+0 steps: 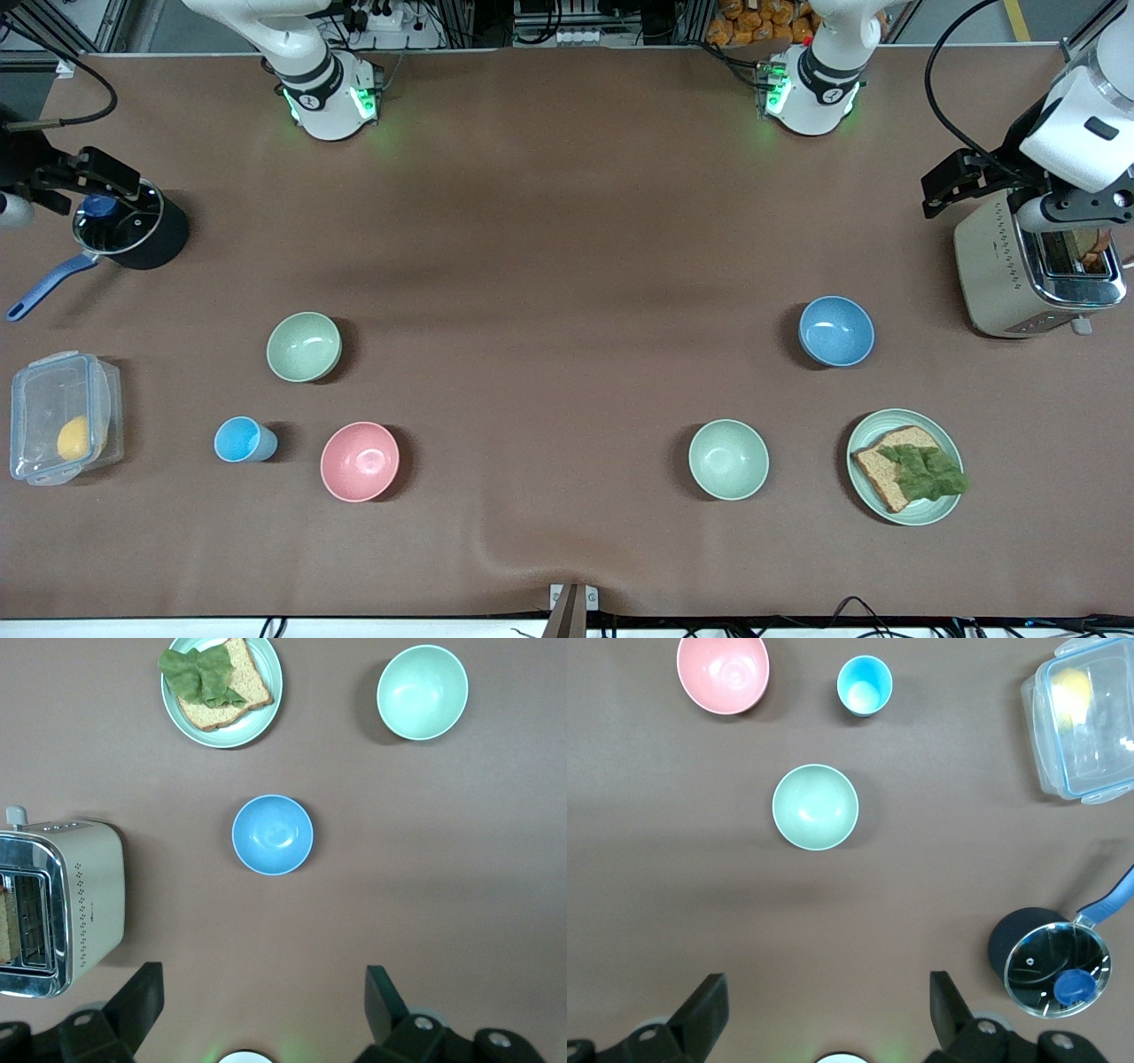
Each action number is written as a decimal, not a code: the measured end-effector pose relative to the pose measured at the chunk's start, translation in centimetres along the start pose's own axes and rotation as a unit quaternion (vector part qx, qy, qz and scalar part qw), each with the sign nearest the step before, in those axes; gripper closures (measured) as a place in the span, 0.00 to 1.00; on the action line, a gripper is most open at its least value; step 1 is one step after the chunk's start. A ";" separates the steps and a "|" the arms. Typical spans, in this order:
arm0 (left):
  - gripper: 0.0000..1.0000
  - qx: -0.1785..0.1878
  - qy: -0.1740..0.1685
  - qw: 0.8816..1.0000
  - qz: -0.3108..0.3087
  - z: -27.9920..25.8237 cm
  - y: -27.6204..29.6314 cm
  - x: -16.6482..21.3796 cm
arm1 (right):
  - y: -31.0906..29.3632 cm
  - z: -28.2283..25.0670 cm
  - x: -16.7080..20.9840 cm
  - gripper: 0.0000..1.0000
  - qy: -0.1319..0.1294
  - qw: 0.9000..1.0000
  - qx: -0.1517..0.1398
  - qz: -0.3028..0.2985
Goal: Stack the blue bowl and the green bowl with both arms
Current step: 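Reach the right gripper toward the light green bowl beside the pink bowl, then lower the right gripper to the green bowl while the left reaches the blue bowl, then grasp the green bowl with the right gripper while the left grasps the blue bowl, then carry the green bowl to mid-table with the right gripper while the left lifts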
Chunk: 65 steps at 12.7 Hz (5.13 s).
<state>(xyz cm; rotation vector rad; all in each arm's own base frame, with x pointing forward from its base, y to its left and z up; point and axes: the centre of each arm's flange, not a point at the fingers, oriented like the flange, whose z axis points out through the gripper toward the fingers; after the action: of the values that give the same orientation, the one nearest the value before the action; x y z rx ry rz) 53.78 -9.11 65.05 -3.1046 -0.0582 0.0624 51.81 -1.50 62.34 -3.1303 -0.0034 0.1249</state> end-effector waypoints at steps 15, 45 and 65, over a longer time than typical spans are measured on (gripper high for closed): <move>0.00 -0.002 -0.014 1.000 -0.023 1.0 -2.6 0.9 | -0.8 5.3 5.2 0.00 -0.064 0.998 -0.003 -0.002; 0.00 -0.028 -0.093 0.994 -0.051 34.6 -7.6 4.4 | 3.1 43.6 13.5 0.72 -0.211 0.974 0.079 -0.027; 0.38 -0.034 -0.110 0.991 -0.071 42.6 -8.1 5.0 | -26.0 35.2 12.8 0.95 -0.208 0.959 0.167 0.094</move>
<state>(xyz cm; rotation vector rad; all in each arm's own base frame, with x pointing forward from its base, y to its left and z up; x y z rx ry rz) 56.75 0.67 22.62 -3.1357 -0.2931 0.4077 61.74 24.80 26.47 -2.7016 0.2805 0.7015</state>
